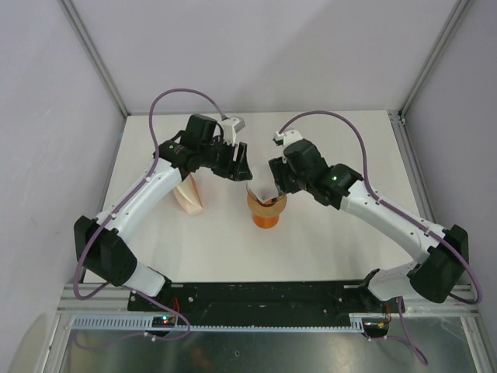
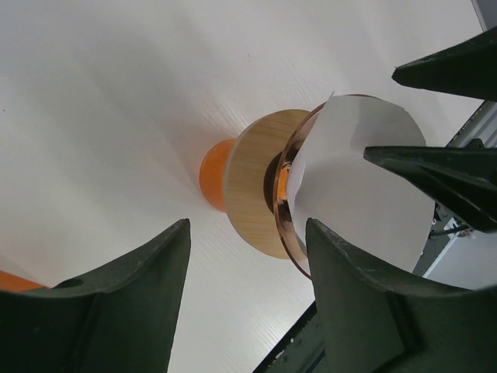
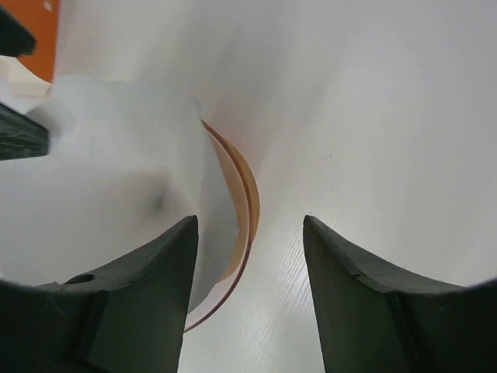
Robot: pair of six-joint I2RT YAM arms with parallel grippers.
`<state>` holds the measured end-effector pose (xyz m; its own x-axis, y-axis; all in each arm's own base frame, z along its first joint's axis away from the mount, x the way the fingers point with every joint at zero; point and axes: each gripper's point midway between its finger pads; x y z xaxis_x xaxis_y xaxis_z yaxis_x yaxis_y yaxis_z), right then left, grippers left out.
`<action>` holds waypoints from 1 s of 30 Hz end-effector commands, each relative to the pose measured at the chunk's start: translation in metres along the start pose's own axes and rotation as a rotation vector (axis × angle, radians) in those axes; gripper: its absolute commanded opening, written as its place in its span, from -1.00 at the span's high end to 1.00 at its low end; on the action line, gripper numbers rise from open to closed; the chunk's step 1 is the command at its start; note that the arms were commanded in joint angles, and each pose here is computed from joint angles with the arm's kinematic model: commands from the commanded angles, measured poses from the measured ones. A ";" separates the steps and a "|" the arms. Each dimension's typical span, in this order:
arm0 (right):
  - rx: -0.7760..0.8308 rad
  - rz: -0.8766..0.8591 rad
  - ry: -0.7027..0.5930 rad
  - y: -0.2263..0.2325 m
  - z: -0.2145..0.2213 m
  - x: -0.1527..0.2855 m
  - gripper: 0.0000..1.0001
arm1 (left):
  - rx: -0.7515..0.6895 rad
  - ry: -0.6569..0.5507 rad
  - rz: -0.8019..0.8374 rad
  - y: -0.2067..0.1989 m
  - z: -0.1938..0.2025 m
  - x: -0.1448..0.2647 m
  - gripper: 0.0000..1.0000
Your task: Place the coffee filter in the dripper
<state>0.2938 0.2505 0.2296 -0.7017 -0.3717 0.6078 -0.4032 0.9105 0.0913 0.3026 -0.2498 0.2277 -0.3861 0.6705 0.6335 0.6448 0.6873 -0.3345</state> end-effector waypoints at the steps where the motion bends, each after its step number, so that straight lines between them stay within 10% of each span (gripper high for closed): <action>1: -0.045 -0.045 -0.018 0.004 -0.004 -0.006 -0.21 | -0.003 -0.002 0.015 -0.002 0.004 -0.006 -0.31; 30: -0.049 -0.028 0.057 -0.013 0.021 -0.027 -0.20 | -0.017 0.091 -0.009 0.014 0.038 -0.026 -0.26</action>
<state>0.3023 0.2518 0.1961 -0.6428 -0.4048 0.6503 -0.4052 0.9002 0.1598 0.2960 -0.2529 0.1945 -0.3325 0.6732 0.6605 0.6461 0.6728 -0.3605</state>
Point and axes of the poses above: each gripper's point midway between its finger pads, its own x axis back along the fingers, its own y axis along the line the jaws close on, z = x × y, and after that the axes turned 5 degrees about -x, right-handed
